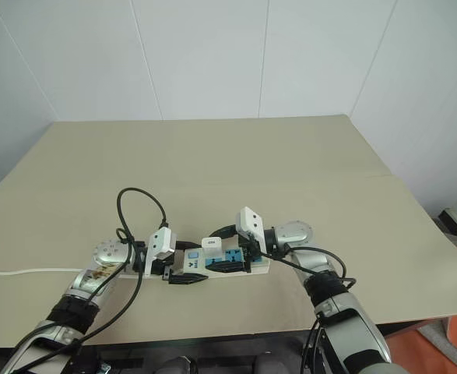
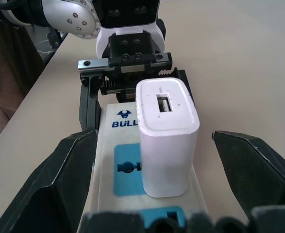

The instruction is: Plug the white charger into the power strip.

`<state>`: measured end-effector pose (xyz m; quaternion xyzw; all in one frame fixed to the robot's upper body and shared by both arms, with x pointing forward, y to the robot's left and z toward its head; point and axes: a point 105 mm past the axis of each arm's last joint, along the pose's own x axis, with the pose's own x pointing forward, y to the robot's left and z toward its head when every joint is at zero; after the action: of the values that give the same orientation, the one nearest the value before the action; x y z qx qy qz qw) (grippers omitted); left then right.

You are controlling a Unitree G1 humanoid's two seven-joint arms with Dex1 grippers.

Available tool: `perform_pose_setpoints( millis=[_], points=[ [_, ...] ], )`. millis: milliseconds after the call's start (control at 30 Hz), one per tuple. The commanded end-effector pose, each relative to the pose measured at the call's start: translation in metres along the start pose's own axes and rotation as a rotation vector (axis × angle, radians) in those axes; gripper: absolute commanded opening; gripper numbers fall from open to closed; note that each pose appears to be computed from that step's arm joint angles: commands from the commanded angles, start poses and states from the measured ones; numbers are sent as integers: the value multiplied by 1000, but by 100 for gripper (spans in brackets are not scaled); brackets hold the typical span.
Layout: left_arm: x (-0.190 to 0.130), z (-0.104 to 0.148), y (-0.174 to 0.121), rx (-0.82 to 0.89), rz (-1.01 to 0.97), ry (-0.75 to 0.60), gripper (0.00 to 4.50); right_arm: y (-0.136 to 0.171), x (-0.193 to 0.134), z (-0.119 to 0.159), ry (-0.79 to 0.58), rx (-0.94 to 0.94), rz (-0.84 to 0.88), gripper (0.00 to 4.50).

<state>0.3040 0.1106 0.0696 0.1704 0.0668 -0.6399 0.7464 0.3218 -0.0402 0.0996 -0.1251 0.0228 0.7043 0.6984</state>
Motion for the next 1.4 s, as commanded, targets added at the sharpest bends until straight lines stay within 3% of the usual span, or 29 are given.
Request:
perform_pose_setpoints(
  millis=[33,67,133,200,467,600,933,1100,1400],
  points=[
    [-9,-4,3,-11,24,19,331,-4,-17,-10,39,56,-37,448],
    [-9,-3,3,-9,24,16,331,-4,-20,-7,37,52,-39,448],
    [-13,3,4,-3,22,-1,409,-5,-27,-3,35,43,-44,450],
    [-16,12,3,3,7,-31,448,-6,-32,0,36,38,-52,450],
    [-44,47,-4,115,3,-71,448,-14,-57,21,11,-14,-122,450],
    [-76,65,-6,121,27,-58,448,-10,-92,36,32,-43,-154,450],
    [-154,75,-4,94,277,63,448,4,-173,52,162,-49,-332,450],
    [-160,75,-13,76,323,68,448,8,-188,52,208,-40,-399,450],
    [-151,74,-13,59,321,46,448,6,-185,52,201,-29,-425,450]
  ],
)
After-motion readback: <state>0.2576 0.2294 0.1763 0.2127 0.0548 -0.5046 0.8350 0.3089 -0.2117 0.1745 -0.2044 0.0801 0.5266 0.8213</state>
